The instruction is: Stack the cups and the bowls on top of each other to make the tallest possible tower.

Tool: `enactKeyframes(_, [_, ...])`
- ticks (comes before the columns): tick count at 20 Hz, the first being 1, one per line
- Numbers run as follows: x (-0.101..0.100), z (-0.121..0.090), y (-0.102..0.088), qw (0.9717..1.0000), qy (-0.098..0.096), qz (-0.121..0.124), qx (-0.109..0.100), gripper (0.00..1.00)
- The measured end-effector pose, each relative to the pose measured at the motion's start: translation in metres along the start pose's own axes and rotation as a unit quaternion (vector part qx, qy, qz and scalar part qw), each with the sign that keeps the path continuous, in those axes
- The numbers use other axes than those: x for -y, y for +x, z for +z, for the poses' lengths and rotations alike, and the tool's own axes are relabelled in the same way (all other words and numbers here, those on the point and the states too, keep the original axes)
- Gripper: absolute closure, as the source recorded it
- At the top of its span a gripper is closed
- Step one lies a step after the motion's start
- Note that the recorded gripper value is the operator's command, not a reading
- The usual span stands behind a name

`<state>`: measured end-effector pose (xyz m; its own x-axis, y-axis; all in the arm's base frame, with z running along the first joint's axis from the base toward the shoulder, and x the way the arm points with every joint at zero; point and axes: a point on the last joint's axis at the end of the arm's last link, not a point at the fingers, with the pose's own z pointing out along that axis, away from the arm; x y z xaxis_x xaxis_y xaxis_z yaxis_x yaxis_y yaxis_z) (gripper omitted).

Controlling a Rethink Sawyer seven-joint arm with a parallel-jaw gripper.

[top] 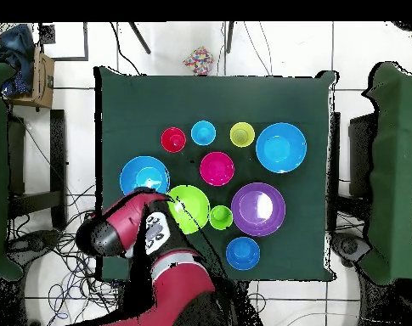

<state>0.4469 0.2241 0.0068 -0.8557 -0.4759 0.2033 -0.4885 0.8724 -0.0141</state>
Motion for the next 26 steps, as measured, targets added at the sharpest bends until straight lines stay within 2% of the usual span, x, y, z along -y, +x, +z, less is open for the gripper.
enactKeyframes(5, [-0.024, 0.021, 0.014, 0.9999, -0.001, -0.005, 0.009, 0.00])
enactKeyframes(8, [-0.033, 0.032, 0.026, 1.0000, 0.000, 0.002, 0.008, 0.00])
enactKeyframes(11, [-0.042, 0.047, 0.046, 0.9993, 0.007, 0.034, -0.013, 0.00])
enactKeyframes(13, [-0.046, 0.054, 0.059, 0.9978, 0.014, 0.056, -0.031, 0.00])
enactKeyframes(15, [-0.048, 0.056, 0.066, 0.9968, 0.018, 0.068, -0.039, 0.00])
enactKeyframes(18, [-0.049, 0.054, 0.076, 0.9952, 0.029, 0.081, -0.046, 0.00])
enactKeyframes(21, [-0.048, 0.043, 0.079, 0.9941, 0.040, 0.090, -0.044, 0.00])
enactKeyframes(24, [-0.042, 0.022, 0.075, 0.9923, 0.041, 0.110, -0.040, 0.00])
enactKeyframes(26, [-0.034, 0.005, 0.068, 0.9892, 0.035, 0.138, -0.036, 0.00])
